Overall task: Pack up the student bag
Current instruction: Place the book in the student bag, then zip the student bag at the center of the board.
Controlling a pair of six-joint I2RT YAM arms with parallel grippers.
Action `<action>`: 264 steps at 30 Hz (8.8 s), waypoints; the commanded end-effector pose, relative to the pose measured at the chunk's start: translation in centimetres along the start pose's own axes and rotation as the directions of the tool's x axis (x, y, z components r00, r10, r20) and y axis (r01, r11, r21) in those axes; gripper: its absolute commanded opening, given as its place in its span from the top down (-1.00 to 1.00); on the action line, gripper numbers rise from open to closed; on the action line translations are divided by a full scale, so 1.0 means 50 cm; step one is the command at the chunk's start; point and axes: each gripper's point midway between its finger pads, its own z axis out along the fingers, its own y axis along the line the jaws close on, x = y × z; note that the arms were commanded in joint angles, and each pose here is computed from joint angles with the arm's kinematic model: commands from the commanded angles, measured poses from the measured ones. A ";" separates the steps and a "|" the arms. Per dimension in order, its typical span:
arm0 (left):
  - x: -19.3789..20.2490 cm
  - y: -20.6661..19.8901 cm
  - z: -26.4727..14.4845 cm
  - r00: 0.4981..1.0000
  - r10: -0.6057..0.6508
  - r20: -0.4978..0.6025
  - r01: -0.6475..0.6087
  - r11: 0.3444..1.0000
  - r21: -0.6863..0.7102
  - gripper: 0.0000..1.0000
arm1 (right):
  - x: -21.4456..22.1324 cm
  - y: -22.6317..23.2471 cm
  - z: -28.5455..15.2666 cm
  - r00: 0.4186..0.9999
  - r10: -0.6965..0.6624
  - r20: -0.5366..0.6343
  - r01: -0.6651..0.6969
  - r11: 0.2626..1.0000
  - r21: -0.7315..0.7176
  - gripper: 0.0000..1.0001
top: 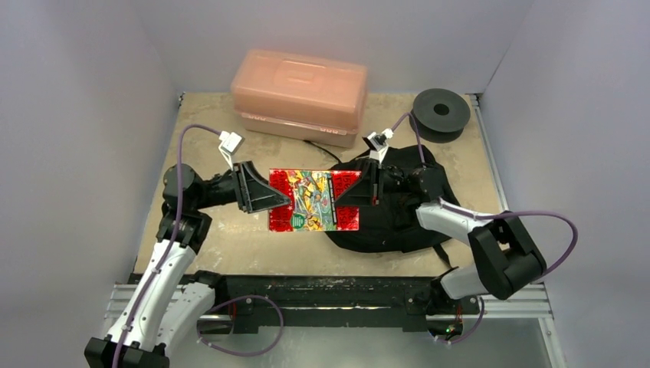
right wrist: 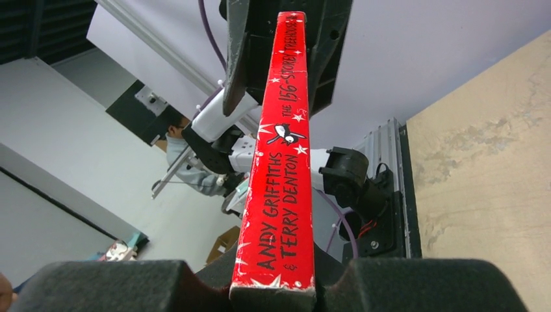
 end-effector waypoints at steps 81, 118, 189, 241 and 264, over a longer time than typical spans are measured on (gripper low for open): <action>-0.083 0.181 0.041 0.959 -0.078 0.272 0.175 0.919 -0.352 1.00 | -0.137 -0.136 -0.297 0.757 -0.613 0.226 -0.110 0.221 0.969 1.00; 0.119 0.454 0.526 0.853 -0.519 -0.059 0.436 0.770 -0.467 -0.51 | -0.148 -0.085 -0.260 0.776 -0.602 0.188 -0.014 0.282 0.959 1.00; 0.130 0.481 0.082 0.998 0.053 -0.036 -0.063 0.707 -0.705 0.87 | 0.219 -0.225 -0.268 0.975 0.221 0.031 -0.058 0.116 0.992 -0.34; 0.120 0.166 0.188 0.958 0.234 -0.163 -0.278 0.897 -0.343 -0.22 | 0.194 -0.177 -0.275 0.978 0.071 0.197 -0.207 0.191 0.959 0.19; 0.320 0.277 0.431 0.851 -0.043 -0.523 -0.193 0.901 -0.389 0.28 | 0.301 -0.180 -0.407 0.748 0.030 0.663 -0.651 -0.165 0.741 -0.14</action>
